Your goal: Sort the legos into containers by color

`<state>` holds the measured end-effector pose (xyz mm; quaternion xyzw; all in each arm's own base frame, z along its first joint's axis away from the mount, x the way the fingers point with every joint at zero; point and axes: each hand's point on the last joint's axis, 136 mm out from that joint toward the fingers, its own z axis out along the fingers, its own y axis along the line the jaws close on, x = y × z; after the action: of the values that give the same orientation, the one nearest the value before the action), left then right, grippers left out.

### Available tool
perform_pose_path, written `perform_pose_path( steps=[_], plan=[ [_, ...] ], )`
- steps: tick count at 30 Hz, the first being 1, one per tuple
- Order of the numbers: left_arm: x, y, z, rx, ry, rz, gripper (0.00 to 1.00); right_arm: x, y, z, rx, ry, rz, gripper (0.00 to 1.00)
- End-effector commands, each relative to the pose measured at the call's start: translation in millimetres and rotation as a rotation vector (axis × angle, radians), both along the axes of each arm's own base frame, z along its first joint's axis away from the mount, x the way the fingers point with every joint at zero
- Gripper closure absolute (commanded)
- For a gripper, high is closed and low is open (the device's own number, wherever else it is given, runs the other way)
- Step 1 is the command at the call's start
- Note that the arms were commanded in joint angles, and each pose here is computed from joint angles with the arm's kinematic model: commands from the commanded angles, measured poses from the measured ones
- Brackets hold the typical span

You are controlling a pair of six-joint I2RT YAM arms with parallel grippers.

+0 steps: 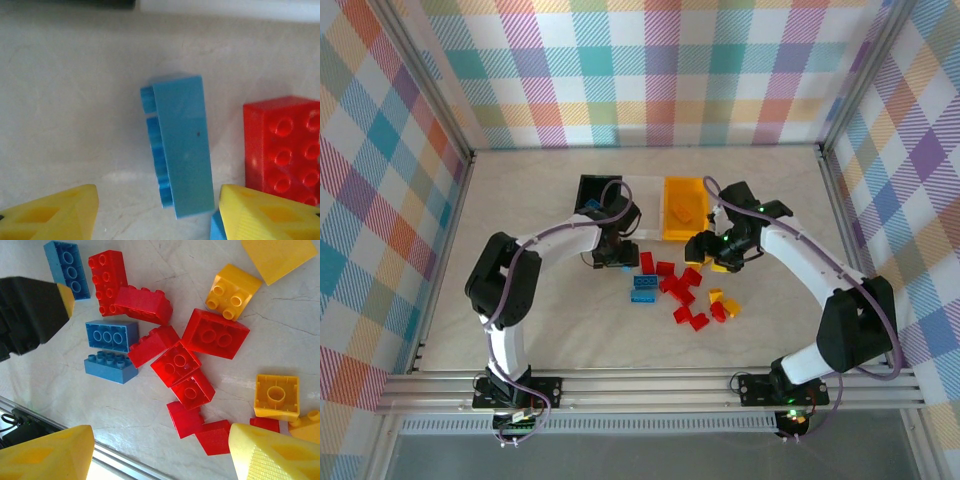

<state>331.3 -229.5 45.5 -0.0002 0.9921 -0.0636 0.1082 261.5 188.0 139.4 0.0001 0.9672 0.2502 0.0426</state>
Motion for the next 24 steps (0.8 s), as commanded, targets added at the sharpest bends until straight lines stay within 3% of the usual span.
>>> perform_pose_path(
  steps=[1,11,21,24],
  plan=[
    [12.3,-8.8,0.0,-0.003,-0.038,0.027,0.35,-11.5,-0.9,1.1,-0.001,0.014,0.019,0.28],
    [16.1,-11.4,-19.2,0.020,-0.020,0.032,0.41,-12.2,-1.4,-1.9,-0.007,0.024,0.031,0.28],
    [10.1,-7.7,-20.7,0.031,-0.002,0.026,0.77,-17.3,-3.7,-4.5,-0.013,0.028,0.039,0.28],
    [4.4,-2.5,-14.9,0.037,-0.002,0.022,0.79,-17.2,-3.3,-4.1,-0.009,0.025,0.035,0.28]
  ],
)
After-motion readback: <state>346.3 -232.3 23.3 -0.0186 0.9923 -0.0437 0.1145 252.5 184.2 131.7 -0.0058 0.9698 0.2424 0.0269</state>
